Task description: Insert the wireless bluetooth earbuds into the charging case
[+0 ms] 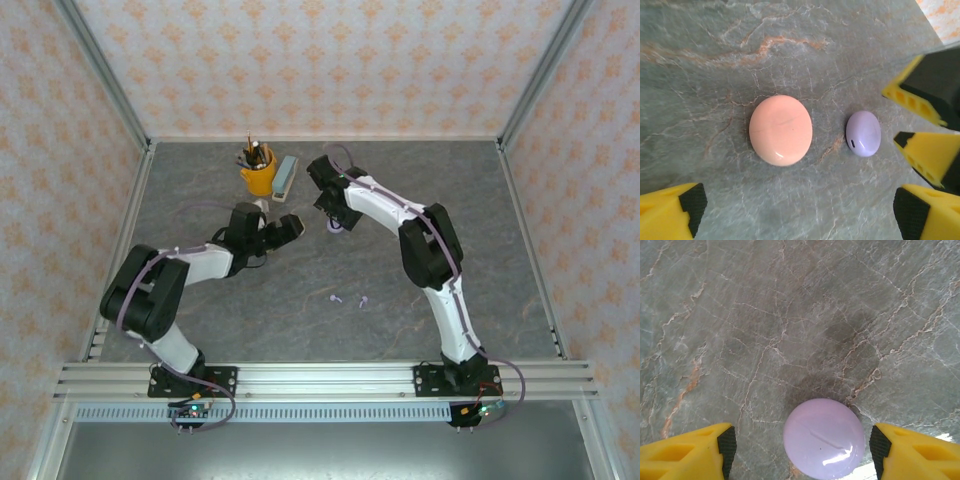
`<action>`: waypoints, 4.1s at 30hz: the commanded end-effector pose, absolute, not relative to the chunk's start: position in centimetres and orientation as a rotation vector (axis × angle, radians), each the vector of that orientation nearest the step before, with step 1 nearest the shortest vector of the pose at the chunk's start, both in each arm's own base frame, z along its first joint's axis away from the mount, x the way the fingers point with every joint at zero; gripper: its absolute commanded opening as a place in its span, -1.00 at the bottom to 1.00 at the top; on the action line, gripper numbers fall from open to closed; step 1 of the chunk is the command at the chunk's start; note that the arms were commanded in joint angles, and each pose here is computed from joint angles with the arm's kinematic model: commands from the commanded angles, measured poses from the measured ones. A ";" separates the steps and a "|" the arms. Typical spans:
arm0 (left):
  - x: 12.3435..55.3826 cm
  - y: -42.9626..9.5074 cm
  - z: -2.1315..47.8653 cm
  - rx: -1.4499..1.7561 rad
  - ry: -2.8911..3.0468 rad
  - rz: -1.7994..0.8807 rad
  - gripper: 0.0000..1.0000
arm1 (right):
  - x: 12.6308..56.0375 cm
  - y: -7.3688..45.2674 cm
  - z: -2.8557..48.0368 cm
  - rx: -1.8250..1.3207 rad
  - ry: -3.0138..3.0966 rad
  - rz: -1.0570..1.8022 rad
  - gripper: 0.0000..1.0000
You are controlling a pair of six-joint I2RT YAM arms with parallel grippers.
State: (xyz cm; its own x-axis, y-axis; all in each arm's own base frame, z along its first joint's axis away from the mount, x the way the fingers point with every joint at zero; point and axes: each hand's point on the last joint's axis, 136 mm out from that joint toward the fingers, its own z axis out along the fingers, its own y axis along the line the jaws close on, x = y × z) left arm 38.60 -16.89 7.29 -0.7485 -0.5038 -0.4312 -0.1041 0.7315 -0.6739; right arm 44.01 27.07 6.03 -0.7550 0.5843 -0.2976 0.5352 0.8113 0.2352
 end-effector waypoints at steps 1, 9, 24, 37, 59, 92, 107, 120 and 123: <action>38.0 -14.4 9.2 -0.461 2.300 -0.705 1.00 | 43.6 26.3 5.5 0.907 2.627 0.088 0.45; 37.5 -10.9 14.9 -0.491 2.193 -0.509 1.00 | 43.2 27.6 4.1 0.917 2.673 0.079 0.44; 37.4 -9.5 19.0 -0.585 2.113 -0.484 1.00 | 41.3 27.2 1.4 0.756 2.797 0.005 0.22; 37.6 -11.0 21.1 -0.545 2.118 -0.583 1.00 | 36.6 24.2 -0.1 0.068 2.993 -0.115 -0.05; 37.3 -10.8 22.7 -0.523 2.142 -0.543 1.00 | 33.9 21.6 4.7 0.454 2.942 0.130 0.43; 39.9 -15.5 17.8 -0.384 2.228 -0.684 1.00 | 34.2 21.9 2.3 0.505 2.993 -0.094 0.38; 39.1 -17.6 15.9 -0.303 2.235 -0.740 1.00 | 34.1 21.8 0.8 0.484 3.005 -0.091 0.10; 37.3 -18.8 10.1 -0.218 2.322 -0.772 0.94 | 34.4 22.3 1.2 0.598 2.949 0.146 -0.27; 37.1 -19.7 9.6 -0.159 2.318 -0.818 0.92 | 34.9 22.7 2.3 0.643 2.914 0.232 -0.27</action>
